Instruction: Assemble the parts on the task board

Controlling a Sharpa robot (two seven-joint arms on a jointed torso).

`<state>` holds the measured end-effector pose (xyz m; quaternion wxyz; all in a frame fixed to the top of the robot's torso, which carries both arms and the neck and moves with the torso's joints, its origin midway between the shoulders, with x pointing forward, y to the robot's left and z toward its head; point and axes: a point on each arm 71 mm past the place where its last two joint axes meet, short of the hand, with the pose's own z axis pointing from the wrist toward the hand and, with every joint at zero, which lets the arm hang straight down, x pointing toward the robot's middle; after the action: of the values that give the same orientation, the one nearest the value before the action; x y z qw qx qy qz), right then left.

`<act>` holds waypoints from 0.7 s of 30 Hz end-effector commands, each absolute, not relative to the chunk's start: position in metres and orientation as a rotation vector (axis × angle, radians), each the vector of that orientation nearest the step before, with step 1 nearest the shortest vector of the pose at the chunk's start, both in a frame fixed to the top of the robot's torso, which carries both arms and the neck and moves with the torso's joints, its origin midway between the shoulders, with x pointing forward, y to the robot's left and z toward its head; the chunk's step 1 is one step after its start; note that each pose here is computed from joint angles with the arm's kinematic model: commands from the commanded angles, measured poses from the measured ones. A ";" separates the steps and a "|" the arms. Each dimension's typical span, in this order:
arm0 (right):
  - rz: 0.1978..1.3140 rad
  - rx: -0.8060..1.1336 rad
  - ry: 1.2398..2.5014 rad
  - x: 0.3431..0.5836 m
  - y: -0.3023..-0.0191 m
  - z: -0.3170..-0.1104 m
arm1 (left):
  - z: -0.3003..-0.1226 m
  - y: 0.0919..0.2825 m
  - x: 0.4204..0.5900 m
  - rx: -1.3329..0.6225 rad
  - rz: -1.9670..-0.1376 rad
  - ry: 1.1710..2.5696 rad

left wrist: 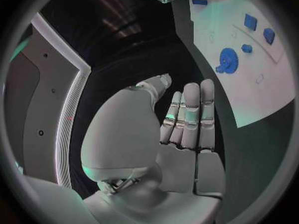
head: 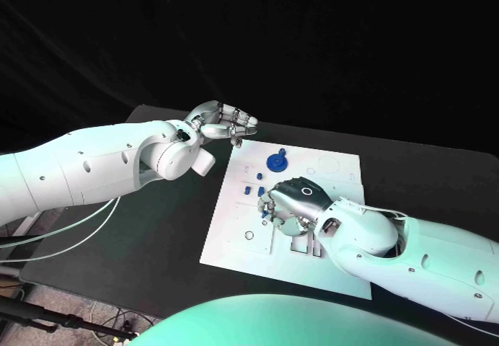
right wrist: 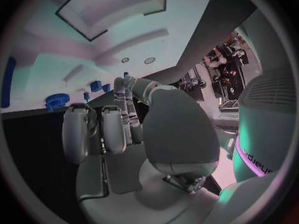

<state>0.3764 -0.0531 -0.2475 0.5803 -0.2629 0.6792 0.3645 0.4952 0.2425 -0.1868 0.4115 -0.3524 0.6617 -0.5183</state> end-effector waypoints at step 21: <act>0.839 -0.649 1.619 0.375 -0.054 -0.256 | -0.185 0.242 0.495 -0.891 -1.323 1.661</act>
<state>0.3762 -0.0549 -0.2545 0.5724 -0.2661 0.6878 0.3584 0.4952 0.2439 -0.1868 0.4108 -0.3547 0.6613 -0.5178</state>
